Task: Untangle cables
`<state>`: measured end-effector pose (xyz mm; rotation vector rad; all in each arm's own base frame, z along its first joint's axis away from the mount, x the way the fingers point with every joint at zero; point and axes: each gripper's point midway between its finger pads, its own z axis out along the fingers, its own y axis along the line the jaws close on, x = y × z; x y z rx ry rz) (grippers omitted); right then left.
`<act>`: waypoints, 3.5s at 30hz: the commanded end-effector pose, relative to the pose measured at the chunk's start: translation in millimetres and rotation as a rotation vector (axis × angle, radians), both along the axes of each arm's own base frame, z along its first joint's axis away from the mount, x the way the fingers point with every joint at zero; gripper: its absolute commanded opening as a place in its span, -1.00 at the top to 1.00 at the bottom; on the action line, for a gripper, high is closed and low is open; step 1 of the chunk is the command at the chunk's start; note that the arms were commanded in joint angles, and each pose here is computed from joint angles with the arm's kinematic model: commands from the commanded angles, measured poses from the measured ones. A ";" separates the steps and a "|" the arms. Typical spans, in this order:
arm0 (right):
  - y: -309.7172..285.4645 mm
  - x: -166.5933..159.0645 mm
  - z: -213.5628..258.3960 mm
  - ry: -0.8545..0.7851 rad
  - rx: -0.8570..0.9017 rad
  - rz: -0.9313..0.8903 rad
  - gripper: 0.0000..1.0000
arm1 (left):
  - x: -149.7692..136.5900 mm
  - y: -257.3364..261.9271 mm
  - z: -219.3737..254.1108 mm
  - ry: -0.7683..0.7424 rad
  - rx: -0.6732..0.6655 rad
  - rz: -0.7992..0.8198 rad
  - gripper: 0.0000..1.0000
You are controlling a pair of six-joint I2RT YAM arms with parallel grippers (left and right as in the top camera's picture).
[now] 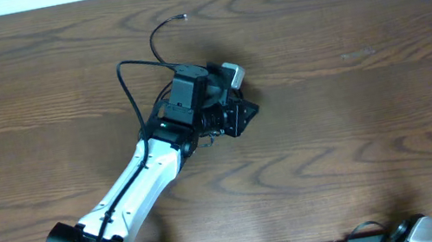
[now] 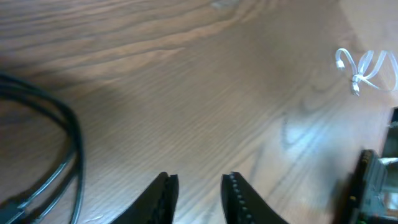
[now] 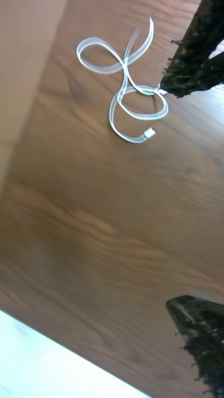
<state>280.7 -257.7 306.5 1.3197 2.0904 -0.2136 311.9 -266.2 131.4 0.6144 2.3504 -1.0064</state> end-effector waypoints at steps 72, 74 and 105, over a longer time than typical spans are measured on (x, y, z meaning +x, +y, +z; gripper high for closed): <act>400.0 28.5 -209.3 0.044 0.079 1.405 -0.98 | -1.2 143.3 -8.9 -0.020 0.584 0.687 0.03; 395.8 29.8 -219.6 0.085 0.081 1.350 -0.98 | 0.3 142.4 -21.7 0.004 0.613 0.678 0.03; 379.7 36.0 -237.0 0.157 -0.072 1.081 -0.98 | 35.6 107.2 -74.8 0.009 0.574 0.595 0.02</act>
